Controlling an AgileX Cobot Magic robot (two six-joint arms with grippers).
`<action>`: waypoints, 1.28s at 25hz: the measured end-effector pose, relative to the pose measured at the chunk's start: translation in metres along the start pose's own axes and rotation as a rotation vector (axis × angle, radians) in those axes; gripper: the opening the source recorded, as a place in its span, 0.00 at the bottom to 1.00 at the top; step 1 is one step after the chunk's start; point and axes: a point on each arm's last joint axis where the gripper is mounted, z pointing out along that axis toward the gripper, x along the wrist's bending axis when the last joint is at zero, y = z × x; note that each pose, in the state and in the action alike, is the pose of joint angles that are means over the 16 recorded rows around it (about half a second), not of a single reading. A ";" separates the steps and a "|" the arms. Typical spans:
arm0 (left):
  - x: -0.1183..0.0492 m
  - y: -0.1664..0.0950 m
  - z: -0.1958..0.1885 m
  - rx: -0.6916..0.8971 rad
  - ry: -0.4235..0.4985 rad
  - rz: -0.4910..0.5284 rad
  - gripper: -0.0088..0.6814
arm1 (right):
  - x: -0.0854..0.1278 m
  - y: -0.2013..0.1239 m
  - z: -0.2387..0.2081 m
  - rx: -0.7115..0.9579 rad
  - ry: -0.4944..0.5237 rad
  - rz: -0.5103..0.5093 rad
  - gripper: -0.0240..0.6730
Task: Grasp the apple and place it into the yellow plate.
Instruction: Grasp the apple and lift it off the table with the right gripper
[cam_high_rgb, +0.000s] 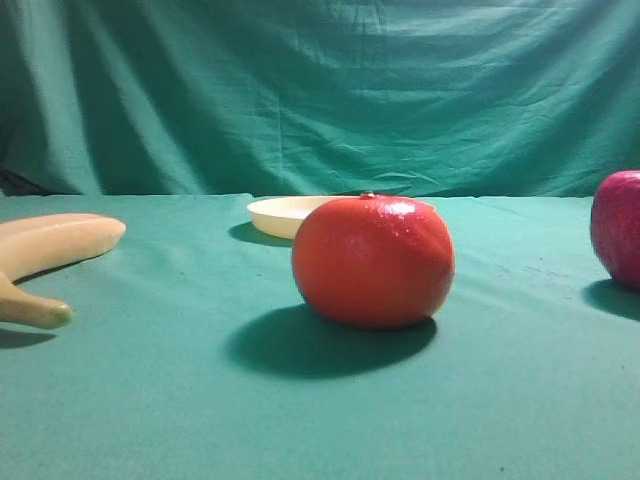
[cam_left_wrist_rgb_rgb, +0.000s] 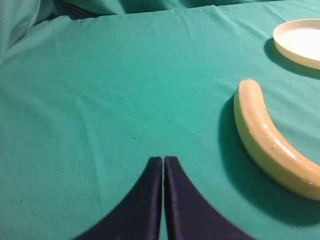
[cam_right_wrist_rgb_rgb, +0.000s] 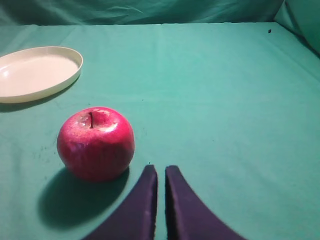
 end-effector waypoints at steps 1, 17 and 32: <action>0.000 0.000 0.000 0.000 0.000 0.000 0.01 | 0.000 0.000 0.000 0.000 0.000 0.000 0.10; 0.000 0.000 0.000 0.000 0.000 0.000 0.01 | 0.000 0.001 0.000 -0.016 -0.001 0.001 0.10; 0.000 0.000 0.000 0.000 0.000 0.000 0.01 | -0.006 0.054 -0.014 -0.462 -0.045 0.082 0.10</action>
